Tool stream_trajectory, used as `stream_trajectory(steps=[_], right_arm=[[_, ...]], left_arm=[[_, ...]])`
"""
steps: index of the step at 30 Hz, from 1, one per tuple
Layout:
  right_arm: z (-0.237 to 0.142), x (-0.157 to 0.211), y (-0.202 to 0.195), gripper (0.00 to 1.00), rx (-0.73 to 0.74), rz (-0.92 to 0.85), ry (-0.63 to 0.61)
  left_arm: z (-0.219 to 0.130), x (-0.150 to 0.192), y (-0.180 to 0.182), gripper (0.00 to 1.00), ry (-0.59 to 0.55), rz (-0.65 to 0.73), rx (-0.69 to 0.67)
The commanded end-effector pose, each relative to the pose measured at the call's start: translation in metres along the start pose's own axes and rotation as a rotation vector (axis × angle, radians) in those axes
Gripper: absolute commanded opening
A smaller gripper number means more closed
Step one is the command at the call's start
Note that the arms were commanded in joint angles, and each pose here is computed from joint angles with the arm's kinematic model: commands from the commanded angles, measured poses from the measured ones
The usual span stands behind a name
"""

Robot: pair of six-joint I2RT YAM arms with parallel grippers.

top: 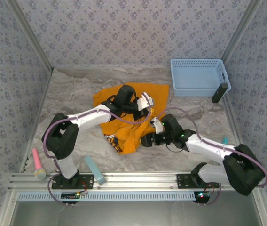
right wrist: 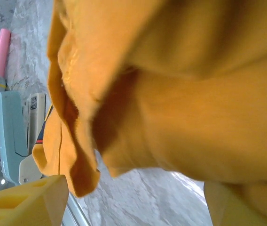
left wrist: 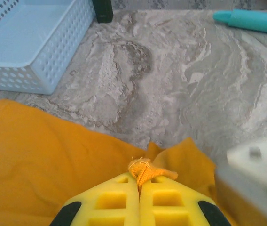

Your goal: Fold the inside-out t-shirt

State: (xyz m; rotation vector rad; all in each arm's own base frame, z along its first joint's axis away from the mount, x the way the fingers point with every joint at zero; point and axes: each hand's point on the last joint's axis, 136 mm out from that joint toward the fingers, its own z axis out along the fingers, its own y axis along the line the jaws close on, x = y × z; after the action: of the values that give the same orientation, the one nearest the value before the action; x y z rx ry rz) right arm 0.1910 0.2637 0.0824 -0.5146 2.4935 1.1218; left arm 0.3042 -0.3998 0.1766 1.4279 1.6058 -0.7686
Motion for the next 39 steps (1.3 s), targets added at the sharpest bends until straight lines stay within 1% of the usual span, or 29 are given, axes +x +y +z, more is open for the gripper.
stream_trajectory(steps=[1, 4, 6, 12, 16, 19, 23, 25, 28, 30, 34, 37, 39], right_arm=[[0.02, -0.014, 0.01, 0.77, -0.012, 0.048, -0.04], [0.039, 0.003, 0.027, 0.76, -0.053, 0.063, -0.002], [0.044, 0.007, 0.035, 0.75, -0.066, 0.055, 0.012], [0.046, -0.002, 0.047, 0.71, -0.063, 0.048, 0.017], [0.043, -0.003, 0.046, 0.69, -0.043, 0.059, 0.019], [0.033, 0.006, 0.032, 0.68, 0.016, 0.112, 0.031], [0.012, 0.017, 0.022, 0.71, 0.096, 0.167, 0.055], [0.005, 0.023, 0.02, 0.72, 0.109, 0.209, 0.061], [0.001, 0.02, 0.028, 0.75, 0.064, 0.237, 0.033], [0.005, 0.017, 0.035, 0.76, 0.041, 0.249, 0.044], [0.023, 0.011, 0.048, 0.73, -0.016, 0.261, 0.06], [0.034, 0.01, 0.056, 0.67, -0.026, 0.256, 0.079], [0.038, 0.01, 0.057, 0.62, -0.037, 0.271, 0.082]], left_arm=[[0.003, -0.004, 0.012, 0.0, -0.048, -0.039, -0.019], [0.002, -0.001, 0.022, 0.0, -0.064, -0.08, -0.035], [0.001, 0.0, 0.028, 0.0, -0.075, -0.121, -0.04], [0.001, 0.002, 0.035, 0.0, -0.079, -0.145, -0.053], [0.001, 0.003, 0.036, 0.0, -0.077, -0.148, -0.051], [-0.001, 0.005, 0.036, 0.0, -0.073, -0.149, -0.05], [-0.001, 0.007, 0.034, 0.0, -0.065, -0.146, -0.041], [-0.001, 0.007, 0.033, 0.0, -0.063, -0.147, -0.038], [0.0, 0.009, 0.033, 0.0, -0.062, -0.148, -0.034], [0.001, 0.009, 0.032, 0.0, -0.063, -0.153, -0.028], [0.001, 0.009, 0.032, 0.0, -0.066, -0.151, -0.026], [0.001, 0.013, 0.032, 0.0, -0.058, -0.158, -0.022], [0.0, 0.016, 0.032, 0.0, -0.056, -0.163, -0.02]])
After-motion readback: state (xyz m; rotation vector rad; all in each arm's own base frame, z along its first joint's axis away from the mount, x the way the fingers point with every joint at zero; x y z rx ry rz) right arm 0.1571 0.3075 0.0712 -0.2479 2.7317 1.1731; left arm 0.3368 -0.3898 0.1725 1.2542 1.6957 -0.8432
